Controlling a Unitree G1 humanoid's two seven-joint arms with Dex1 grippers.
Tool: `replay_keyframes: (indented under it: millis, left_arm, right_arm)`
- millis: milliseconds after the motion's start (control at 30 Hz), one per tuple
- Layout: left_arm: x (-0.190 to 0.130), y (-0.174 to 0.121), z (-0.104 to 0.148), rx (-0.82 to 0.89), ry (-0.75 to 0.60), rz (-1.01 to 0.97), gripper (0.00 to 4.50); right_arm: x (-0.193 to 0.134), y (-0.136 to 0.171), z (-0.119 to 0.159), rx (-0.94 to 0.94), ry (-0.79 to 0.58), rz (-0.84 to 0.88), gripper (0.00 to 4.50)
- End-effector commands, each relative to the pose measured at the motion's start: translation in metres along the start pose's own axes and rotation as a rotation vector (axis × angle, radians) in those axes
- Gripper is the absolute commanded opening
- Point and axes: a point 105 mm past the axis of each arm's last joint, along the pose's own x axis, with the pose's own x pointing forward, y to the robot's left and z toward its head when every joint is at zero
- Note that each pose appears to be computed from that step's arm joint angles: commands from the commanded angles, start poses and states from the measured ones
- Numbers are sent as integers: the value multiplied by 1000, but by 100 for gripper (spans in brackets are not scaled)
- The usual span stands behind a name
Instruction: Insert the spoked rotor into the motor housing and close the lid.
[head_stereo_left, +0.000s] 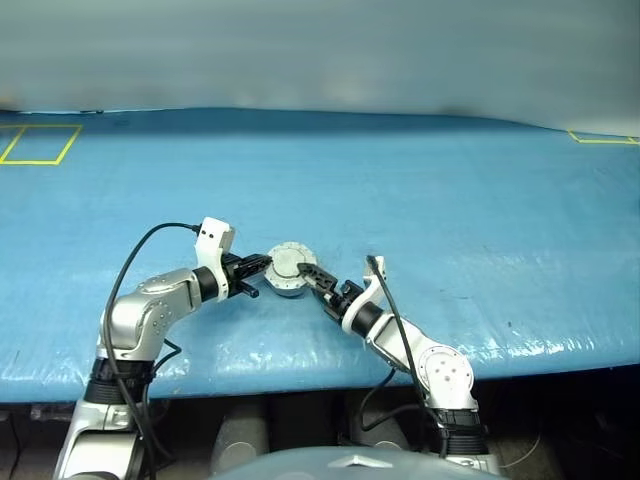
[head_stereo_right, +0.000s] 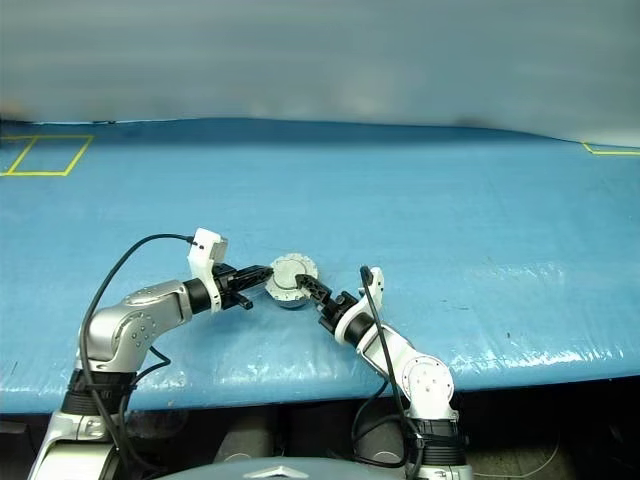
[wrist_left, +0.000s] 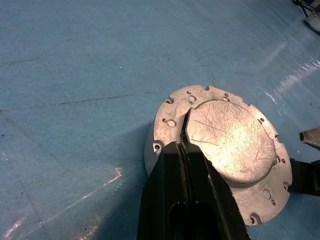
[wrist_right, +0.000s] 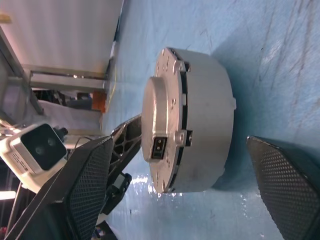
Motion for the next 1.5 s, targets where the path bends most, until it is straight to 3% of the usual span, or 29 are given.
replay_keyframes:
  millis: [33,100,367,400,667,900,1200,1433,1500]
  left_arm:
    - [2,0,-16,-18,57,9,0]
    - [2,1,-17,-20,57,10,0]
    - [4,1,-19,-23,63,6,0]
    - [4,1,-19,-23,63,6,0]
    - [2,3,-21,-23,69,10,0]
    - [3,3,-22,-23,71,10,0]
    - [3,3,-21,-11,78,4,0]
    - [3,4,-22,-8,82,6,0]
    - [2,3,-21,-9,81,4,0]
  right_arm:
    - [15,33,-7,168,-48,146,429]
    - [13,30,-10,169,-34,135,385]
    - [8,21,-28,146,65,88,120]
    - [8,21,-29,147,72,87,110]
    - [10,16,-27,79,56,62,110]
    - [11,16,-27,92,50,65,339]
    - [10,16,-24,115,31,85,339]
    - [10,15,-26,126,45,76,121]
    - [10,14,-27,128,48,72,115]
